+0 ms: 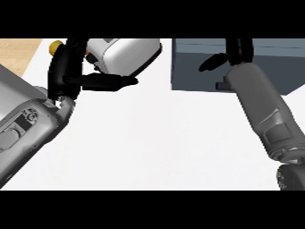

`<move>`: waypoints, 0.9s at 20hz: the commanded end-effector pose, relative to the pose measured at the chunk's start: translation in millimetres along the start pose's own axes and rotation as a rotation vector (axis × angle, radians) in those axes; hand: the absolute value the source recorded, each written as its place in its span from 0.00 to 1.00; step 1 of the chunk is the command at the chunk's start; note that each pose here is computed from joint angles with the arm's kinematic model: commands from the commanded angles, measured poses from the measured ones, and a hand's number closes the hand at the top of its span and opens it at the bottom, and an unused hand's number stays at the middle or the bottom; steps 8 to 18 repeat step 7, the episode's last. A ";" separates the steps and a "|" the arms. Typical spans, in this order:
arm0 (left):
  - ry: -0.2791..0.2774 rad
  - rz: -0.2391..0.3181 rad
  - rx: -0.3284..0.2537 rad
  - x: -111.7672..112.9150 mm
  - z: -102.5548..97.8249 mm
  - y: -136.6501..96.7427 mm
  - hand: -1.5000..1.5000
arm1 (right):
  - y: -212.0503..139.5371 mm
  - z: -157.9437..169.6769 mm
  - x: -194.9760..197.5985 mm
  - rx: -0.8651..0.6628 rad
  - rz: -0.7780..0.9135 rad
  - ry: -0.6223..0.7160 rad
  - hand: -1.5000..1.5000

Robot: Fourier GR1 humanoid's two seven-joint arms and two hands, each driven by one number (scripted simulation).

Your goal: Pick up the can, place it into the drawer and close the drawer

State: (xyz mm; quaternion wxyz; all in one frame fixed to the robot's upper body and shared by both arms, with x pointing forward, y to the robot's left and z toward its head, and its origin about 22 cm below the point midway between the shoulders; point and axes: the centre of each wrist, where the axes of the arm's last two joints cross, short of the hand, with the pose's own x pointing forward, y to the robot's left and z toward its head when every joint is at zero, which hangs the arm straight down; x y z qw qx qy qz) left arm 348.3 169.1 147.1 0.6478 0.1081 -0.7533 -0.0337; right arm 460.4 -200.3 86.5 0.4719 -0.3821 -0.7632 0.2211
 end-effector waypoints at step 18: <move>-0.008 0.013 0.038 -12.1 5.3 25.5 0.00 | -5.4 -19.2 24.5 -0.094 -0.394 0.072 0.00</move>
